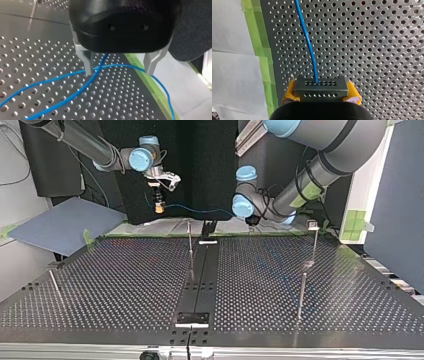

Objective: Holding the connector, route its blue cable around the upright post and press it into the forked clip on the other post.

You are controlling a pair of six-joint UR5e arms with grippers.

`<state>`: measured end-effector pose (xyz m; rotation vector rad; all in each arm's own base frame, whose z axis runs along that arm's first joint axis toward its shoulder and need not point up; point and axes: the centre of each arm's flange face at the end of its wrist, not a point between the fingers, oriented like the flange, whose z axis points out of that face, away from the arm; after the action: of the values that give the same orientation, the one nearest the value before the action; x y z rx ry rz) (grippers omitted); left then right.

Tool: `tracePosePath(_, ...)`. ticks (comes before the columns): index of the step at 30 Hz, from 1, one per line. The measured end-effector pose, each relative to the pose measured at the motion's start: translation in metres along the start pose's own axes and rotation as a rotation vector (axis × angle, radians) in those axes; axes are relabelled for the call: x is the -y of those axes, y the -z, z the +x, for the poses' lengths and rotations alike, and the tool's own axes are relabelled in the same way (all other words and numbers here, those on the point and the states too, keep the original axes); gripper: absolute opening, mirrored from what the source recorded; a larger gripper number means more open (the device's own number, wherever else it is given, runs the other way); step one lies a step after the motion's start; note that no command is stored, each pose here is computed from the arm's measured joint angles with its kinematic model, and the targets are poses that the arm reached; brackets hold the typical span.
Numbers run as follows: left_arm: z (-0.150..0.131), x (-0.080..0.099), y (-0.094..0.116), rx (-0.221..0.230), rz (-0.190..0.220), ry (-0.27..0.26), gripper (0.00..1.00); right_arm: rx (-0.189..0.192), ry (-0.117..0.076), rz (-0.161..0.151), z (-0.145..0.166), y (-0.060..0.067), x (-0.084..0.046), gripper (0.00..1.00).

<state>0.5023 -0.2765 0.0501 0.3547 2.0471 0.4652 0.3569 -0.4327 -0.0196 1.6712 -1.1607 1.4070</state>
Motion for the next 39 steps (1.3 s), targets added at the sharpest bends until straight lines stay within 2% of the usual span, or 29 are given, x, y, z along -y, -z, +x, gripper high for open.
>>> tracePosePath(6, 0.001, 0.005, 0.001, 0.004, 0.009, 0.015, 1.0, 0.0, 0.0, 0.0, 0.0, 0.0, 0.0, 0.0)
tracePosePath(11, 0.015, 0.016, -0.002, -0.009, 0.023, 0.017, 1.0, 0.001, 0.0, 0.0, 0.0, 0.0, 0.0, 0.0)
tracePosePath(18, 0.032, 0.042, -0.005, 0.009, 0.081, 0.033, 1.0, -0.002, 0.0, 0.0, 0.001, -0.001, 0.0, 0.0)
tracePosePath(25, 0.029, 0.064, 0.0, 0.07, 0.146, 0.088, 1.0, -0.004, 0.0, 0.0, 0.002, -0.002, 0.0, 0.0)
tracePosePath(31, 0.024, 0.077, 0.006, 0.113, 0.171, 0.143, 1.0, -0.006, 0.0, 0.0, 0.003, -0.004, 0.0, 0.0)
tracePosePath(39, 0.023, 0.088, 0.015, 0.119, 0.197, 0.198, 1.0, -0.008, -0.001, 0.001, 0.006, -0.008, 0.001, 0.0)
